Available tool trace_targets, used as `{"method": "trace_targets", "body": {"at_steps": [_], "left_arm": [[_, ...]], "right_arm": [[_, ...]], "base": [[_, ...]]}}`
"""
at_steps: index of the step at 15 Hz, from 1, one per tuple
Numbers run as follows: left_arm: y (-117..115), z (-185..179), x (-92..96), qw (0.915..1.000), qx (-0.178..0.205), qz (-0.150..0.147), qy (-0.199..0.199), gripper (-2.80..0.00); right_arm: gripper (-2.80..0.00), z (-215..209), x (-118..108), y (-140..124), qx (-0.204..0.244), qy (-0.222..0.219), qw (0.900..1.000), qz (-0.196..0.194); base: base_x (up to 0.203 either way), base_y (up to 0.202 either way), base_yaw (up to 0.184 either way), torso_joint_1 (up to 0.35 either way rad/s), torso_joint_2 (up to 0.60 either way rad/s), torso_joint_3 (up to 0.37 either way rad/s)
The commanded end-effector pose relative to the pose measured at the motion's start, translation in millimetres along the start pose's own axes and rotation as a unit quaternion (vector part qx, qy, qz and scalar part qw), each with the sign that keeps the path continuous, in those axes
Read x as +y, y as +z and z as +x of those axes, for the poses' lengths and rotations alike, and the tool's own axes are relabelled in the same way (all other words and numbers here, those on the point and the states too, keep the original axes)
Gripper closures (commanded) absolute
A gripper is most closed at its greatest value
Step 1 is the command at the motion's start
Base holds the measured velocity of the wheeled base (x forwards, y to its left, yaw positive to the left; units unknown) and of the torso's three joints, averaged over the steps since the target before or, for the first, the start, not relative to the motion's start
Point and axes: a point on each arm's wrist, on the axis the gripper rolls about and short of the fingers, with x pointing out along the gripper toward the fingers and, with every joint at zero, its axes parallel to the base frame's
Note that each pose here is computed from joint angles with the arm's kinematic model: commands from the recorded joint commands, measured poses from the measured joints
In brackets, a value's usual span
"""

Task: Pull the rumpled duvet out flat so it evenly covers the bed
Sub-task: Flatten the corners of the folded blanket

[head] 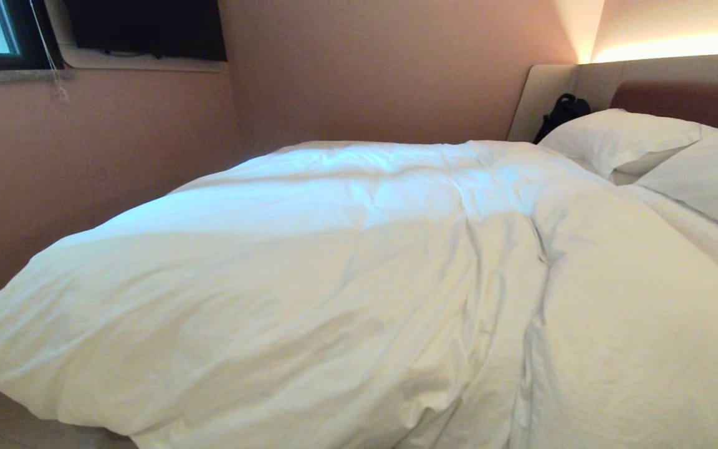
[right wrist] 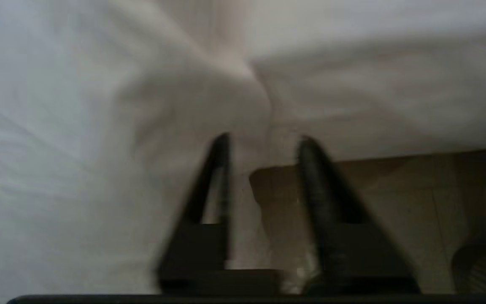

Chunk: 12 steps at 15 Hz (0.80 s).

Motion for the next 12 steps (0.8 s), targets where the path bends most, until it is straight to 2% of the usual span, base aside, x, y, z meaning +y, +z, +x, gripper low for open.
{"method": "trace_targets", "body": {"at_steps": [1,9,12], "left_arm": [[0,0,0.0,1.0,0.0,0.0,0.0,0.0],[0,0,0.0,1.0,0.0,0.0,0.0,0.0],[0,0,0.0,1.0,0.0,0.0,0.0,0.0]], "right_arm": [[-2.8,3,1,-8,0.005,0.01,1.0,-0.005],[-2.8,13,9,-35,0.003,0.071,0.997,-0.011],[-2.8,10,9,-34,-0.005,0.072,0.997,-0.012]], "base": [[0.0,0.0,0.0,0.0,0.0,0.0],[0.0,0.0,0.0,0.0,0.0,0.0],[0.0,0.0,0.0,0.0,0.0,0.0]]}}
